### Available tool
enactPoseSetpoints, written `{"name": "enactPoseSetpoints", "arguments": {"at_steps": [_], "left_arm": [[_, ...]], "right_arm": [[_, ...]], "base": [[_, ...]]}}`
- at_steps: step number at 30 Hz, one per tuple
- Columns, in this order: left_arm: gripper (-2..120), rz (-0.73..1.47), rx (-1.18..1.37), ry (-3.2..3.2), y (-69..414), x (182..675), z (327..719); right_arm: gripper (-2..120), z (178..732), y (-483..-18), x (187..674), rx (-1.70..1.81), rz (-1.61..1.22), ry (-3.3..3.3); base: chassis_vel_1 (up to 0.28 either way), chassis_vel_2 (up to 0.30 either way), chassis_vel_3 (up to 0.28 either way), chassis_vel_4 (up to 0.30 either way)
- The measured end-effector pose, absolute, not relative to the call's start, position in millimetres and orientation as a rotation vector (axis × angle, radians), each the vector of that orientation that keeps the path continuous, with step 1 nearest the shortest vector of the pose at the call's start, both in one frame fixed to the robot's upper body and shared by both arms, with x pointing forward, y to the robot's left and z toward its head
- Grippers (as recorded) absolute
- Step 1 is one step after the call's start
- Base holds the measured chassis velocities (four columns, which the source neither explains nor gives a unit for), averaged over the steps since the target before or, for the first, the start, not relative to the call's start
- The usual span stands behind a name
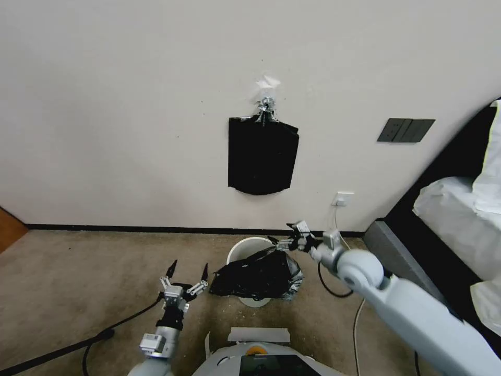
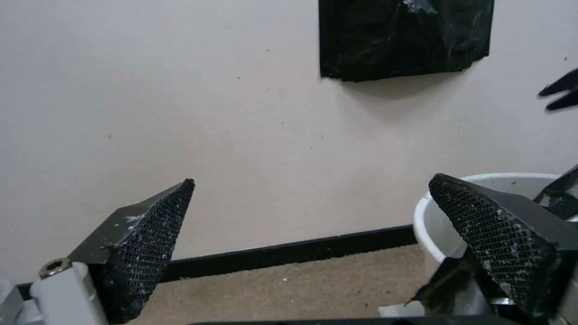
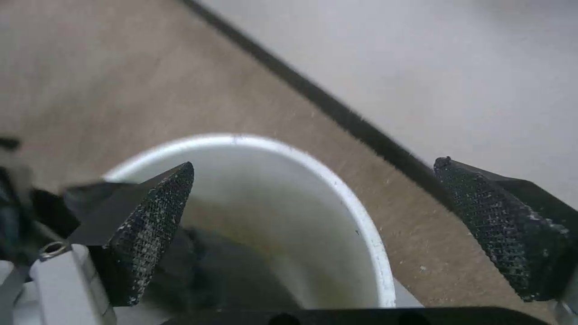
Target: Place a trash bag onto the trash bin.
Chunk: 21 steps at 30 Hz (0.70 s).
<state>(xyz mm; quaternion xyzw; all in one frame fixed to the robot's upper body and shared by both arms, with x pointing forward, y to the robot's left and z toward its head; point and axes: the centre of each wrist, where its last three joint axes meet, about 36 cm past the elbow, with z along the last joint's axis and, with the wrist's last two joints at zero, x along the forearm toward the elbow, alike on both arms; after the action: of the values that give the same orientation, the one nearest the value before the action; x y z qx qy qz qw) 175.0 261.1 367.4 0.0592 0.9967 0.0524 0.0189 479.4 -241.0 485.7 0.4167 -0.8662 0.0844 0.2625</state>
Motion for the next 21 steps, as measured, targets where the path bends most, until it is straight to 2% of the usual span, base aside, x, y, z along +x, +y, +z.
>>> {"name": "enactPoseSetpoints", "arguments": {"at_steps": [9, 17, 20, 21], "left_arm": [[100, 0.197, 0.141, 3.080, 269.1, 175.6, 378.5], [100, 0.212, 0.117, 3.084, 280.0, 174.7, 383.7], [100, 0.199, 0.104, 3.085, 277.3, 177.7, 385.4], [100, 0.199, 0.104, 3.085, 277.3, 177.7, 385.4]], "right_arm": [[100, 441.8, -214.1, 539.6, 1.197, 0.393, -2.187], [99, 425.2, -220.6, 550.2, 1.196, 0.401, -2.132], [87, 418.1, -219.4, 553.3, 1.198, 0.391, -2.130], [87, 418.1, -219.4, 553.3, 1.198, 0.391, -2.130]], "base": [[0.000, 0.000, 0.000, 0.000], [0.000, 0.000, 0.000, 0.000], [0.000, 0.000, 0.000, 0.000], [0.000, 0.000, 0.000, 0.000]]}}
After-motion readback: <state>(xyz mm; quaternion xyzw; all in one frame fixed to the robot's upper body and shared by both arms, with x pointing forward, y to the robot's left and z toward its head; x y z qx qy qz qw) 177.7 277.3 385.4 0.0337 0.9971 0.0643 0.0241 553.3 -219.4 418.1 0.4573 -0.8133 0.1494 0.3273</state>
